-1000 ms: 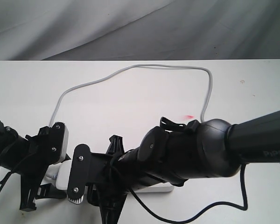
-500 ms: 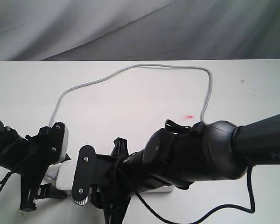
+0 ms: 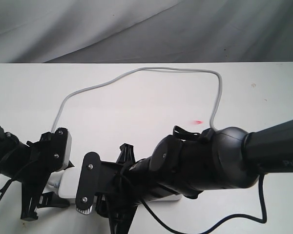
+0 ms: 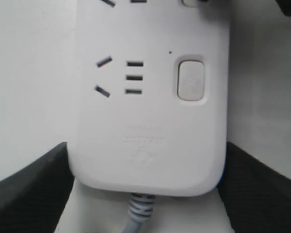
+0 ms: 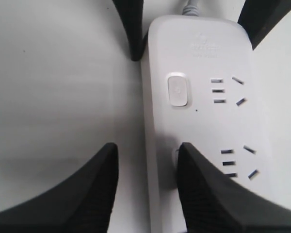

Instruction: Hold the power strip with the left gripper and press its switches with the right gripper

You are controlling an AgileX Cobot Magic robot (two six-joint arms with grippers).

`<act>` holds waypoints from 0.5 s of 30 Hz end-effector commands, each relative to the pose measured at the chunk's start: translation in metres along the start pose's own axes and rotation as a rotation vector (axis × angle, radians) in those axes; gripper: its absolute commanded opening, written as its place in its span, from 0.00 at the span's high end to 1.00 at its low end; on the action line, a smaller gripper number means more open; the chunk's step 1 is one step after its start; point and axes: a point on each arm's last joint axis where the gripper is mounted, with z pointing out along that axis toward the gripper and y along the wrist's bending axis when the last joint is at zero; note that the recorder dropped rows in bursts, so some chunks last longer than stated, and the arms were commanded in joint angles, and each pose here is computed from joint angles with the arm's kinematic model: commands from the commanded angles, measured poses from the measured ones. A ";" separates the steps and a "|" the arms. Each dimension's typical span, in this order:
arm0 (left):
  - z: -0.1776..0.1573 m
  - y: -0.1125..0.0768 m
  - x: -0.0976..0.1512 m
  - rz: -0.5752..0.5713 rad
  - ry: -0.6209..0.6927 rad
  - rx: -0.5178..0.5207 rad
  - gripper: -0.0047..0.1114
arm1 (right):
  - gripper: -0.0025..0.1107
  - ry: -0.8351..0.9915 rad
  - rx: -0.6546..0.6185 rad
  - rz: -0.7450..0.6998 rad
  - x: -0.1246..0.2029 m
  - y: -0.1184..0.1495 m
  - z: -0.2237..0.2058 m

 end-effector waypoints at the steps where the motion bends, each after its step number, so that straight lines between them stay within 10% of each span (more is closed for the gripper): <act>1: 0.000 0.003 0.003 0.021 0.024 -0.023 0.49 | 0.65 0.052 -0.042 0.003 0.017 0.006 0.011; 15: 0.000 0.003 0.003 0.021 0.024 -0.023 0.49 | 0.65 -0.007 -0.016 -0.013 -0.003 -0.006 0.008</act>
